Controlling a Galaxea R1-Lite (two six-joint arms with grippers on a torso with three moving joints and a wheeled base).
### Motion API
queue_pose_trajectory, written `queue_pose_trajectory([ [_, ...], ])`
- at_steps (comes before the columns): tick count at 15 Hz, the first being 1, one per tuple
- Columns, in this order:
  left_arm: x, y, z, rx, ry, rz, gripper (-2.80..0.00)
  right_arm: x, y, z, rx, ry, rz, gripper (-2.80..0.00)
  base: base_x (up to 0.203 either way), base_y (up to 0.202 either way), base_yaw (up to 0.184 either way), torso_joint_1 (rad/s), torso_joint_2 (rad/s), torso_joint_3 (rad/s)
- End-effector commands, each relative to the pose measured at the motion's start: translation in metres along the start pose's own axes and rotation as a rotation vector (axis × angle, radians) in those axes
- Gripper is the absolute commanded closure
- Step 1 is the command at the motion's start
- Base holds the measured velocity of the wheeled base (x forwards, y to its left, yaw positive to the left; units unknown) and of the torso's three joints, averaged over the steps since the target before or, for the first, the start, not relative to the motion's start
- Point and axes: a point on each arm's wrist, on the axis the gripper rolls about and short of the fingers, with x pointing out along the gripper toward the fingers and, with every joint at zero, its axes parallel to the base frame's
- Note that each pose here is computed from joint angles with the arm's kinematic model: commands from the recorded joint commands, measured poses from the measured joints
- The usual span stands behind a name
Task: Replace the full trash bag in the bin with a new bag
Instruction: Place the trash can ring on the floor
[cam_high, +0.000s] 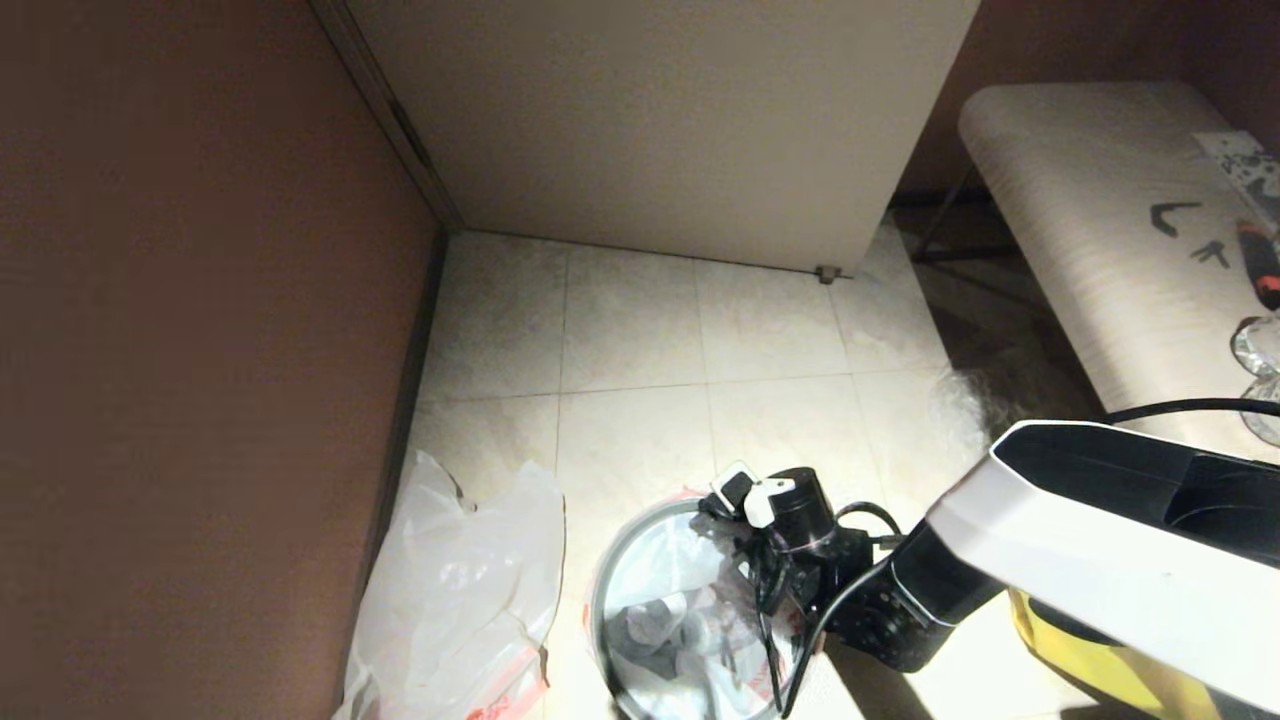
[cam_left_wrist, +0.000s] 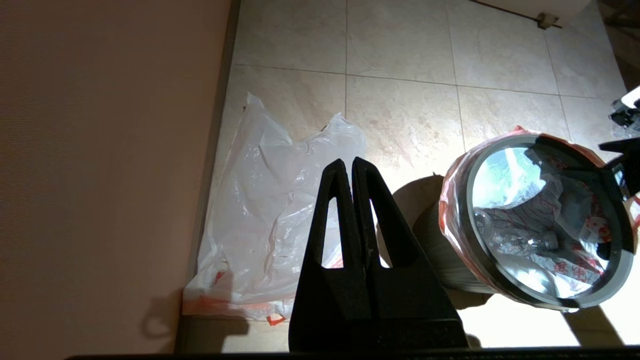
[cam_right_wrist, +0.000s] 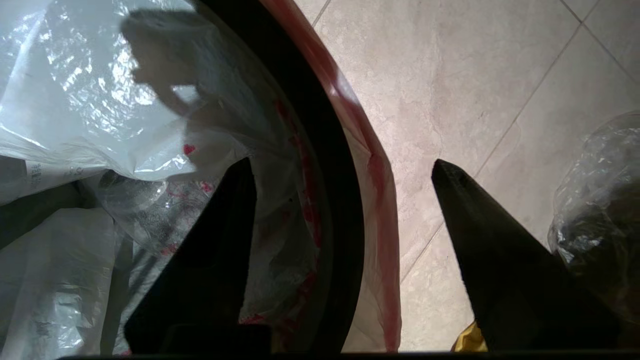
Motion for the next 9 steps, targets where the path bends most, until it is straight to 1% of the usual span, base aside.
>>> queue_pose_trajectory([
  [1,0.0,0.0,0.0,-0.001,0.0,0.001,0.0,0.001,0.004,-0.003,-0.011,0.009,0.002,-2.8,0.0,0.0,0.0,0.0,0.0,0.0],
  [2,0.0,0.0,0.0,-0.001,0.0,0.001,0.0,0.007,0.008,-0.008,-0.02,0.021,-0.001,-2.8,0.0,0.0,0.0,0.0,0.0,0.0],
  [4,0.0,0.0,0.0,-0.001,0.0,0.001,0.0,0.021,0.006,-0.004,-0.004,-0.013,-0.035,-2.8,0.0,0.0,0.0,0.0,0.0,0.0],
  [7,0.0,0.0,0.0,-0.001,0.0,0.001,0.0,0.032,-0.007,0.009,0.031,-0.062,-0.093,-2.8,0.0,0.0,0.0,0.0,0.0,0.0],
  [9,0.0,0.0,0.0,-0.001,0.0,0.001,0.0,0.031,-0.014,0.016,0.044,-0.072,-0.125,-2.8,0.0,0.0,0.0,0.0,0.0,0.0],
])
